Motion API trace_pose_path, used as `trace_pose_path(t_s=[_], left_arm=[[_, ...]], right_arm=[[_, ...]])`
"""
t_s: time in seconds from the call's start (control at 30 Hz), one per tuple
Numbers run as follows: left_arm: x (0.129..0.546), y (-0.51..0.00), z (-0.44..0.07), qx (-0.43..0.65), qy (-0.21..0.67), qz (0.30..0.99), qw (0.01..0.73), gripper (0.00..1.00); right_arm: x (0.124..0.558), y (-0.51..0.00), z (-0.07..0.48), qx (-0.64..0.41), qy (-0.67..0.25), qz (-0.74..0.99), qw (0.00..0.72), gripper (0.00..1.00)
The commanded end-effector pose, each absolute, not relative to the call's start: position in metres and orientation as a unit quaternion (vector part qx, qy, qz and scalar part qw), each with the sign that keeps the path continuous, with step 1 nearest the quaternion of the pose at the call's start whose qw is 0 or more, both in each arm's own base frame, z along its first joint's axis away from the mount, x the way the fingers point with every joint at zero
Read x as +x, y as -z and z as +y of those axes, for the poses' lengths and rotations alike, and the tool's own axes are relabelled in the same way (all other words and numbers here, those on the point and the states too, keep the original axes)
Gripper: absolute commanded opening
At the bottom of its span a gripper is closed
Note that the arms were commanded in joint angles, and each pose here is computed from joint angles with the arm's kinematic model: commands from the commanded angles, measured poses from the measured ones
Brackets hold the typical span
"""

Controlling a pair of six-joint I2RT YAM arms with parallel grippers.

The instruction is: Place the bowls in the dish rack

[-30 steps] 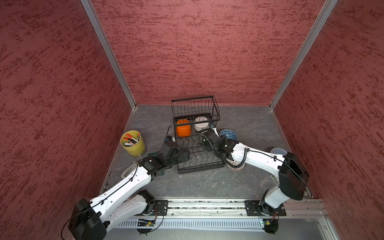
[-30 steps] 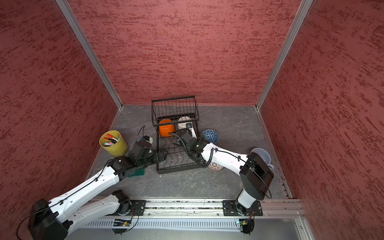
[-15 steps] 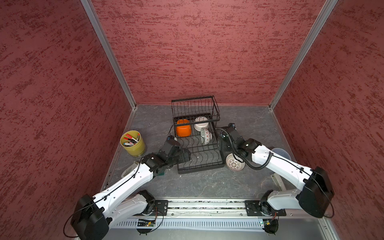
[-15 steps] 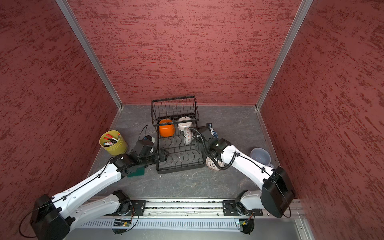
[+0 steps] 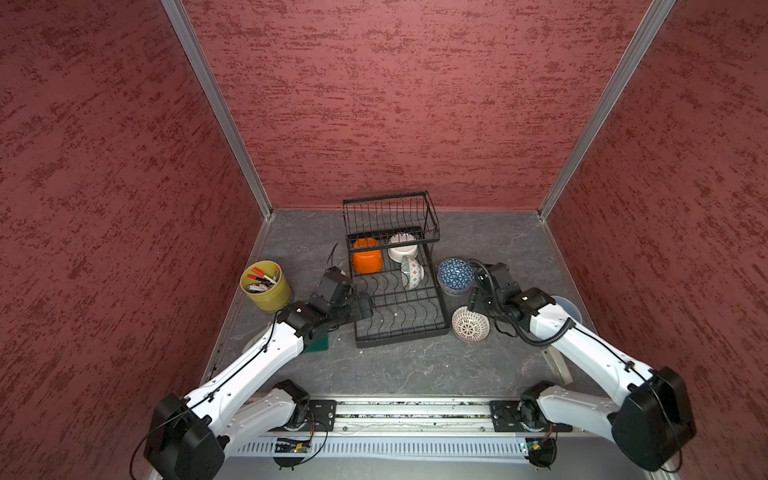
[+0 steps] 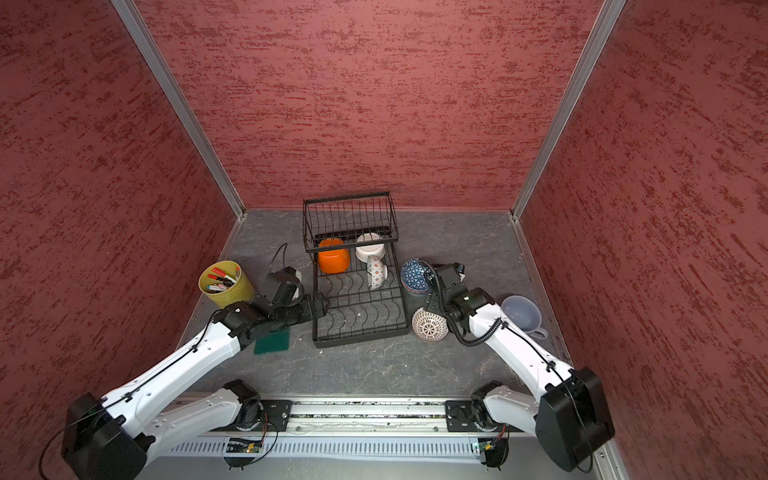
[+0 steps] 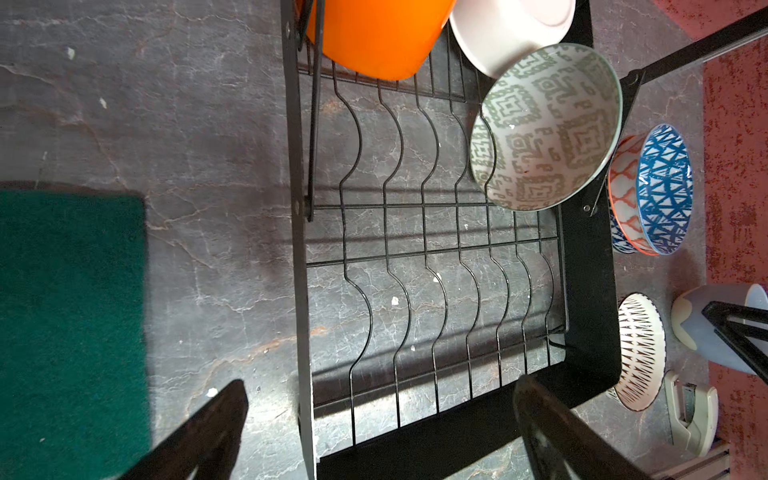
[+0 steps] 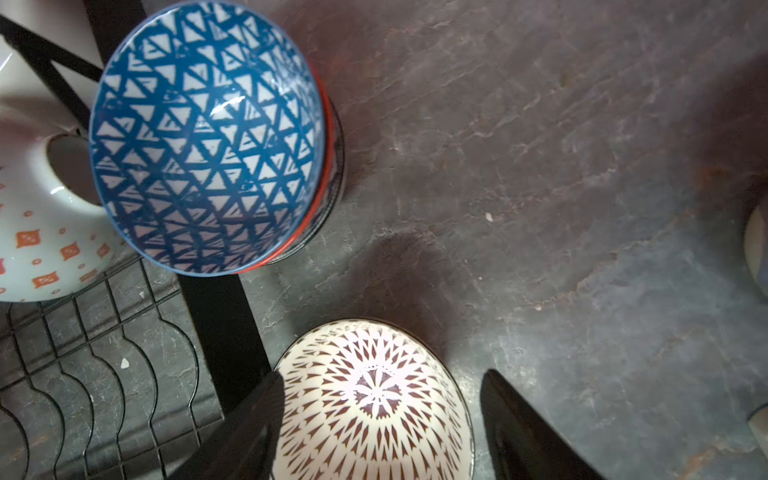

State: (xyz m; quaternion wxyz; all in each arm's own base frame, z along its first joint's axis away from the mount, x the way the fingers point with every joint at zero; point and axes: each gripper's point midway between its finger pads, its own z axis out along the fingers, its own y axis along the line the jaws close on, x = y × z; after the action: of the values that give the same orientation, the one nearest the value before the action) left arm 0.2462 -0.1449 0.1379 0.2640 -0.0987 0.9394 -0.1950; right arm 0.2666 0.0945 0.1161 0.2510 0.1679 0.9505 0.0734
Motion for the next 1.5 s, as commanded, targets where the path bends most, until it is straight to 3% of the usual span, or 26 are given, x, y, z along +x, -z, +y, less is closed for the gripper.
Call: trace_pose_path(t_s=[0.0,0.4,0.73,1.07,1.47], left_arm=[[0.243,-0.131,-0.142,-0.090,0.192,0.945,0.250,1.00],[0.256,-0.118,-0.123,-0.102,0.168,0.952,0.236,1.00],[0.270,-0.102,-0.129,-0.091,0.159,0.958,0.221,0.91],[0.274,-0.087,-0.125,-0.091,0.136,0.964,0.209,0.72],[0.278,-0.071,-0.119,-0.100,0.108,0.968,0.202,0.56]], right_arm=[[0.255,-0.111,0.093,0.192,-0.089,0.950,0.229,0.71],[0.237,-0.086,0.089,0.211,-0.086,0.953,0.198,0.65],[0.234,-0.075,0.086,0.220,-0.079,0.953,0.191,0.54],[0.231,-0.063,0.082,0.223,-0.064,0.955,0.184,0.41],[0.229,-0.059,0.076,0.224,-0.047,0.956,0.183,0.25]])
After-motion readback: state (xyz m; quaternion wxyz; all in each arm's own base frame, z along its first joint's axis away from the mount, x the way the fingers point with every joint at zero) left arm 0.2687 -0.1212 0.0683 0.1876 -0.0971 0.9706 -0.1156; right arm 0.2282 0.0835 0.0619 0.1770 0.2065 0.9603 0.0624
